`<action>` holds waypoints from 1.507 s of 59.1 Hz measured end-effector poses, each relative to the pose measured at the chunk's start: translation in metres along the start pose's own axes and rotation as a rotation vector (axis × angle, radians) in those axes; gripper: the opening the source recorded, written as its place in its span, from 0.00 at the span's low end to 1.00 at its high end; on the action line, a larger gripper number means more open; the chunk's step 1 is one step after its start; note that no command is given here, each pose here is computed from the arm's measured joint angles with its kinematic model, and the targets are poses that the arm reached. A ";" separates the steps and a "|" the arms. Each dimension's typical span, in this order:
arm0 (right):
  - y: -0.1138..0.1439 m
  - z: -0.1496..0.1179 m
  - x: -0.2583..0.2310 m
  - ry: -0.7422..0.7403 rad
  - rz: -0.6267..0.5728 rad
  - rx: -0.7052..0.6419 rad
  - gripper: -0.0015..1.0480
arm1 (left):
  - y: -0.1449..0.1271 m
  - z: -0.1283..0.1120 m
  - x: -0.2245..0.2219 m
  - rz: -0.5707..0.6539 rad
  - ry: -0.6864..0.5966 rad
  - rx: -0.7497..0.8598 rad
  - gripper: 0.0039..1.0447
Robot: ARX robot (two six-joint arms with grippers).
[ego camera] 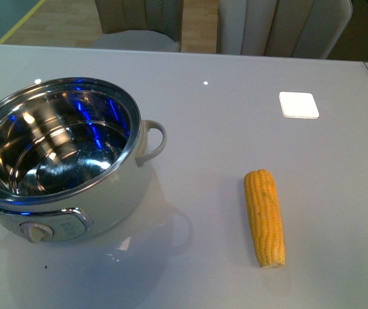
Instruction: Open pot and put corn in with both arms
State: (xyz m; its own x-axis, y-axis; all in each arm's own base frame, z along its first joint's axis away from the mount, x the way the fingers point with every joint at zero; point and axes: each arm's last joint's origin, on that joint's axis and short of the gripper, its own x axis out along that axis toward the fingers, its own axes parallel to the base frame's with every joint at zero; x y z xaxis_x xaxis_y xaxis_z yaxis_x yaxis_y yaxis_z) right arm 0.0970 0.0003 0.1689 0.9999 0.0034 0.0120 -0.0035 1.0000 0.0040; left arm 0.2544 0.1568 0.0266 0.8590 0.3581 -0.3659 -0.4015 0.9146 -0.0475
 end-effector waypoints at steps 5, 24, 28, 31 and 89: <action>0.000 0.000 0.000 -0.002 0.000 0.000 0.92 | 0.005 0.047 -0.015 0.013 -0.120 -0.008 0.93; 0.000 0.000 0.000 -0.002 -0.002 0.000 0.92 | -0.009 0.108 -0.090 -0.089 -0.192 -0.061 0.93; 0.000 0.000 0.000 -0.002 -0.002 0.000 0.92 | -0.017 0.118 -0.112 -0.126 -0.220 -0.061 0.93; 0.000 0.000 0.000 -0.002 -0.002 0.000 0.92 | -0.023 0.122 -0.129 -0.156 -0.231 -0.065 0.93; 0.000 0.000 0.000 -0.002 -0.002 0.000 0.92 | -0.081 0.072 -0.223 -0.393 -0.354 0.109 0.03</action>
State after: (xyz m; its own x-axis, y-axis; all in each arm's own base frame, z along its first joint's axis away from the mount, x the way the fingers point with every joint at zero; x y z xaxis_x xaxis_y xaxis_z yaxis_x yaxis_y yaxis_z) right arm 0.0969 0.0003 0.1690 0.9999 0.0015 0.0135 -0.0016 1.0000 0.0040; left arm 0.1186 0.0161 0.1792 1.0000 0.0088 -0.0039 -0.0088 0.9999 -0.0138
